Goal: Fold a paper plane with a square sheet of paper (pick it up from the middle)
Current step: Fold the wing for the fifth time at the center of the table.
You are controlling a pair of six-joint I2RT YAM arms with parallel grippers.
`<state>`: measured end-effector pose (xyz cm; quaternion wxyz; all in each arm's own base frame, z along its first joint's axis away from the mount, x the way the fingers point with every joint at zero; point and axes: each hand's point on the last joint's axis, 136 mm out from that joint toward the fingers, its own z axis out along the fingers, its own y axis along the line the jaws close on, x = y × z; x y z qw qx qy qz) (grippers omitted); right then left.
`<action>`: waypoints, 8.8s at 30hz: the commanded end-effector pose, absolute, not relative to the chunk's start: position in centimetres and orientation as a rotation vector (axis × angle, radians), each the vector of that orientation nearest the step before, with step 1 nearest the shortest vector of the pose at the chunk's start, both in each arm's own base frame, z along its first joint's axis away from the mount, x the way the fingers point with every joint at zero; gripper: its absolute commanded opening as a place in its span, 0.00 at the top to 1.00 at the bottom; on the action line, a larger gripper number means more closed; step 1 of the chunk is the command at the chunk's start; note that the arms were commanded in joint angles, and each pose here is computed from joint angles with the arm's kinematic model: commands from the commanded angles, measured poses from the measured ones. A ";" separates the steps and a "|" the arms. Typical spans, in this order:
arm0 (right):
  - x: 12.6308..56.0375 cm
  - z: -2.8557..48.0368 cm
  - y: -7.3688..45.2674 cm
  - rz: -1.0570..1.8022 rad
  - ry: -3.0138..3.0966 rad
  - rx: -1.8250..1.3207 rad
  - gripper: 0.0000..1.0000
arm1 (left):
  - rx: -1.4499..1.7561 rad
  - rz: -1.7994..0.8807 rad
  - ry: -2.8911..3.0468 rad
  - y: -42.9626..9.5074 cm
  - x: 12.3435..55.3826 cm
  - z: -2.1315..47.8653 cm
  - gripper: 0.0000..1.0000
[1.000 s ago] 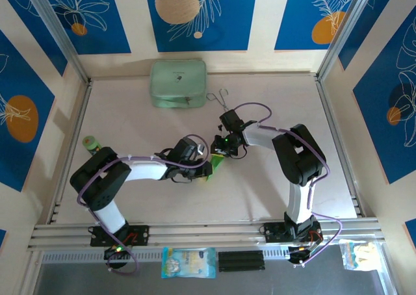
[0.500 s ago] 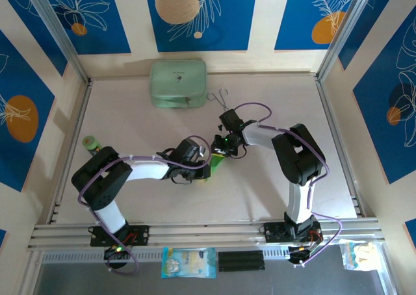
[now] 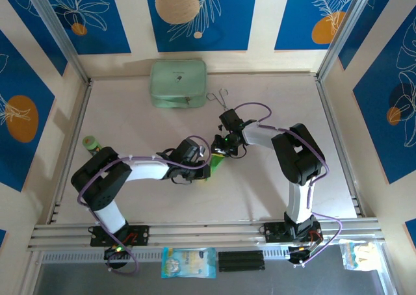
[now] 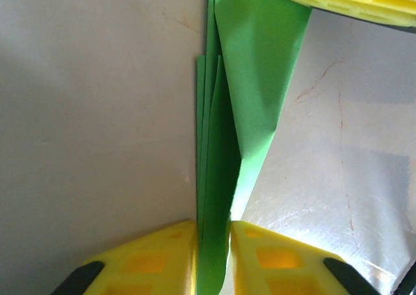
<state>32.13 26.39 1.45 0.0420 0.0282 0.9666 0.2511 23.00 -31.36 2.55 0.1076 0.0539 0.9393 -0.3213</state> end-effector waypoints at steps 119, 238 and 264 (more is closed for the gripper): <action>27.7 1.7 29.1 1.097 2.891 0.019 0.93 | -0.077 -1.037 2.799 -29.6 22.3 -1.3 0.99; 32.7 4.0 26.8 0.934 2.826 -0.076 0.92 | -0.054 -0.870 2.790 -28.5 23.3 -0.6 1.00; 32.6 -0.5 24.2 0.860 2.920 0.047 0.92 | 0.074 -1.090 2.633 -32.5 25.5 6.5 0.99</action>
